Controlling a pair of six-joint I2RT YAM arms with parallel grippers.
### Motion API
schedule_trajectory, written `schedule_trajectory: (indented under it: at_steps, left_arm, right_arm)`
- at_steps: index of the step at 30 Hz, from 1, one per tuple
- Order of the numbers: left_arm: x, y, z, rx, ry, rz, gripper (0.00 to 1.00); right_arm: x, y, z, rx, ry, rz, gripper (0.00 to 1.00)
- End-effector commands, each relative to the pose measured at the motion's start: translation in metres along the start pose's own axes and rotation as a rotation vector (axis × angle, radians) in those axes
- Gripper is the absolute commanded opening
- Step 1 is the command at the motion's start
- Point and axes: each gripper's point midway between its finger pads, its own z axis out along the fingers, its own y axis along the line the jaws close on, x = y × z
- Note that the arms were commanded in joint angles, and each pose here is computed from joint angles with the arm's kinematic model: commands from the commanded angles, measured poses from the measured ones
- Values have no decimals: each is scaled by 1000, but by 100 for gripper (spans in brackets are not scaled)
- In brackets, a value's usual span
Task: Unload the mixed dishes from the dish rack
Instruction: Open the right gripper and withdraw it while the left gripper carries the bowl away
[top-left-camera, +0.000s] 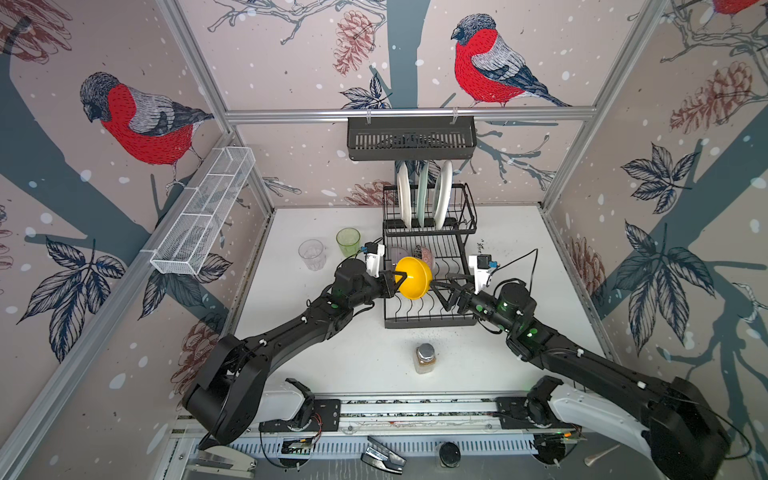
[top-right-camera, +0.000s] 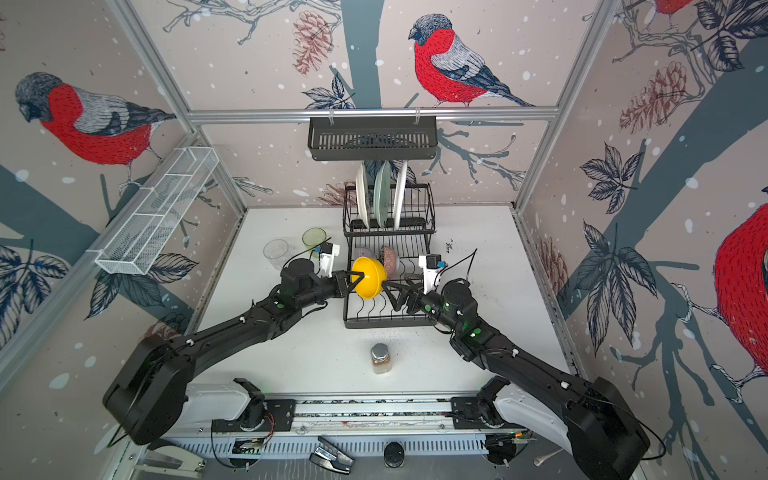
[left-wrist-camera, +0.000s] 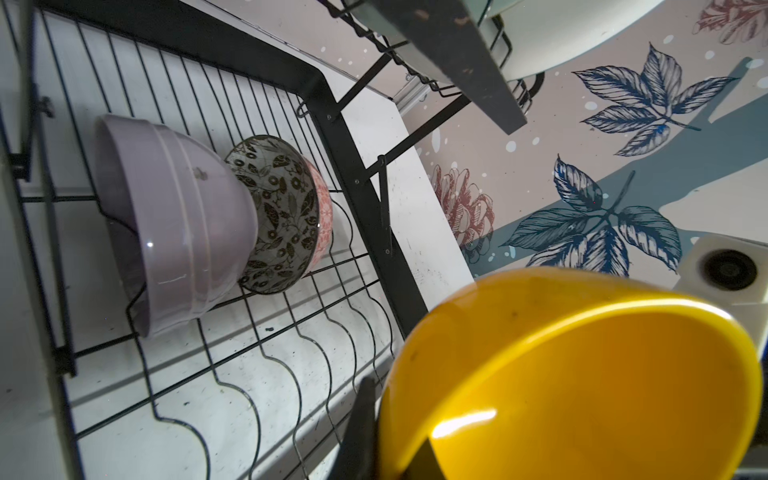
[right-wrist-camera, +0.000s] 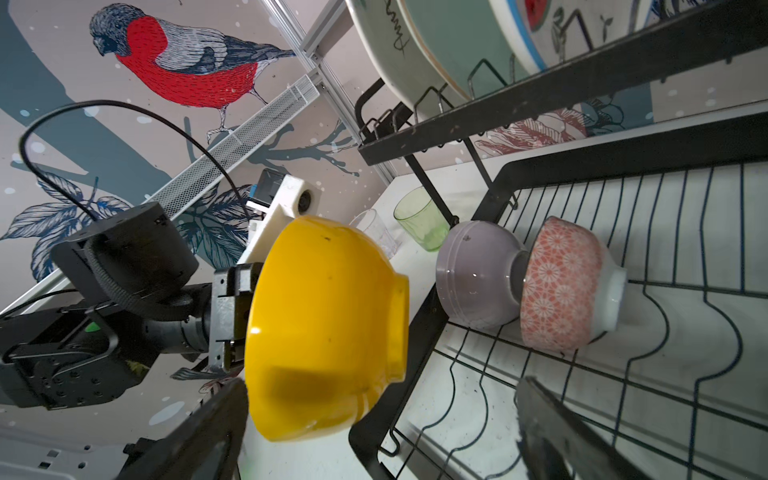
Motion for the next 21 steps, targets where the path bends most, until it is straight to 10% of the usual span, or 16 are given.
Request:
schedule_trajectory:
  at_steps: [1,21]
  left_arm:
    - [-6,13,-6,-97,-22,47,0]
    - [-20,75,-65,-443,-27,25,0]
  right_arm:
    - [-5,-5,0,40,-16,-41,100]
    - [1,-22,-9,128,-8,-102,99]
